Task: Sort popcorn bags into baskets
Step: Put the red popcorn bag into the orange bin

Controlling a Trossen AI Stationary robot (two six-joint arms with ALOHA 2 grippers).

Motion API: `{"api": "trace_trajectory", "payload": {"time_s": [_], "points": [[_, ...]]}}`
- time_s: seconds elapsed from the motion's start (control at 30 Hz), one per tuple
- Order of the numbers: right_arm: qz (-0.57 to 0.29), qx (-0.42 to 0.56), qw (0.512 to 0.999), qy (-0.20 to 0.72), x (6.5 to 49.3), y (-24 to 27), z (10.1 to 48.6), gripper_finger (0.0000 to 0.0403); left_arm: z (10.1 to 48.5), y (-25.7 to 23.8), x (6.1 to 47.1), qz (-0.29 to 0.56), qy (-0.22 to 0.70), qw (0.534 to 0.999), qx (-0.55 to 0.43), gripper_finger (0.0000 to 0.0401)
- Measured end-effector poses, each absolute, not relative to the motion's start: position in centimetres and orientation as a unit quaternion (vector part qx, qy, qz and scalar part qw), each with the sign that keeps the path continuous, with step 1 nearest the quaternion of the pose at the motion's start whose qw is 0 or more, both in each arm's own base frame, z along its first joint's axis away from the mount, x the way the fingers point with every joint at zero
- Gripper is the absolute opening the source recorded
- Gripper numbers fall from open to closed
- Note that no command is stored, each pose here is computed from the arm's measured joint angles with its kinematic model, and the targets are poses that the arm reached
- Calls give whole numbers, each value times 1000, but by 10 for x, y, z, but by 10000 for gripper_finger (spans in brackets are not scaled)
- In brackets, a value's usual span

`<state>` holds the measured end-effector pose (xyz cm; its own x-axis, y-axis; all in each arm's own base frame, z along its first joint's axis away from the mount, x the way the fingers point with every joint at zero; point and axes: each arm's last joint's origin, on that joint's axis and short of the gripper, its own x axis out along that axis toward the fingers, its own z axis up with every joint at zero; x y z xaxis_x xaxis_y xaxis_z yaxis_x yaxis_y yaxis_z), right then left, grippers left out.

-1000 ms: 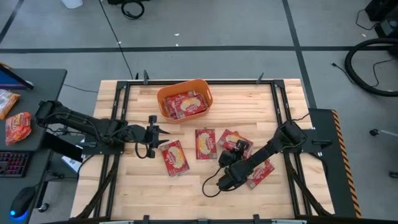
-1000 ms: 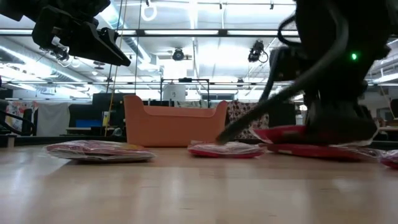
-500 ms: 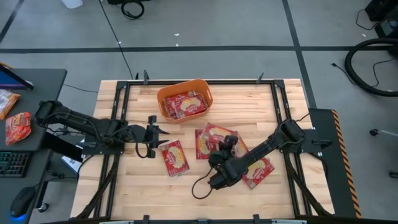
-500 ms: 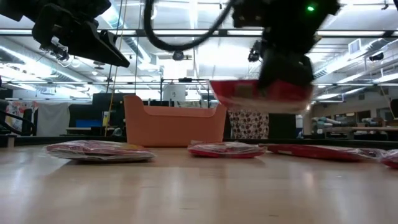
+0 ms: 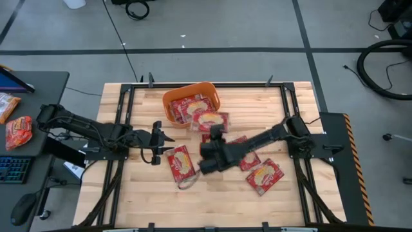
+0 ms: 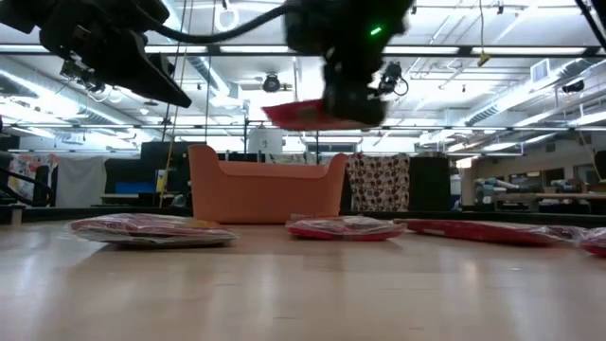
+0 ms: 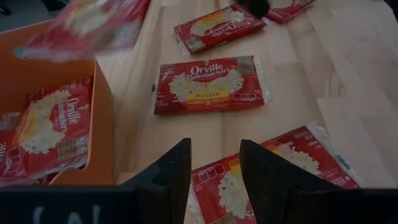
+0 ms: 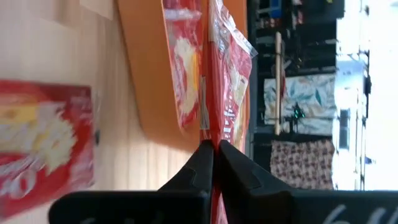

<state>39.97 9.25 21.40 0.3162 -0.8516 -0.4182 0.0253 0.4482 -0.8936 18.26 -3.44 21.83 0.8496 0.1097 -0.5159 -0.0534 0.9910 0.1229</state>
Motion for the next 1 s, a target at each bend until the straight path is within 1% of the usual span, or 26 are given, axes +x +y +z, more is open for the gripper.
{"api": "trace_trajectory", "payload": {"time_s": [0.23, 0.37, 0.57, 0.63, 0.73, 0.87, 1.0], "points": [[-266, -457, 691, 492, 436, 45, 221, 18, 216, -34, 181, 55, 281, 958, 14, 141], [-221, -443, 723, 482, 450, 11, 220, 19, 211, -34, 178, 60, 309, 949, -12, 141], [-198, -426, 753, 461, 458, -44, 212, 25, 208, -37, 174, 50, 328, 943, -34, 141], [-189, -408, 763, 466, 456, -58, 208, 38, 208, -39, 174, 48, 330, 942, -39, 141], [-194, -385, 769, 472, 453, -66, 204, 72, 208, -42, 173, 42, 331, 942, -40, 141], [-187, -389, 769, 471, 454, -47, 203, 124, 208, -42, 173, 42, 331, 942, -37, 141], [-187, -407, 761, 470, 453, -18, 204, 160, 208, -41, 173, 52, 329, 942, -31, 141]]}}
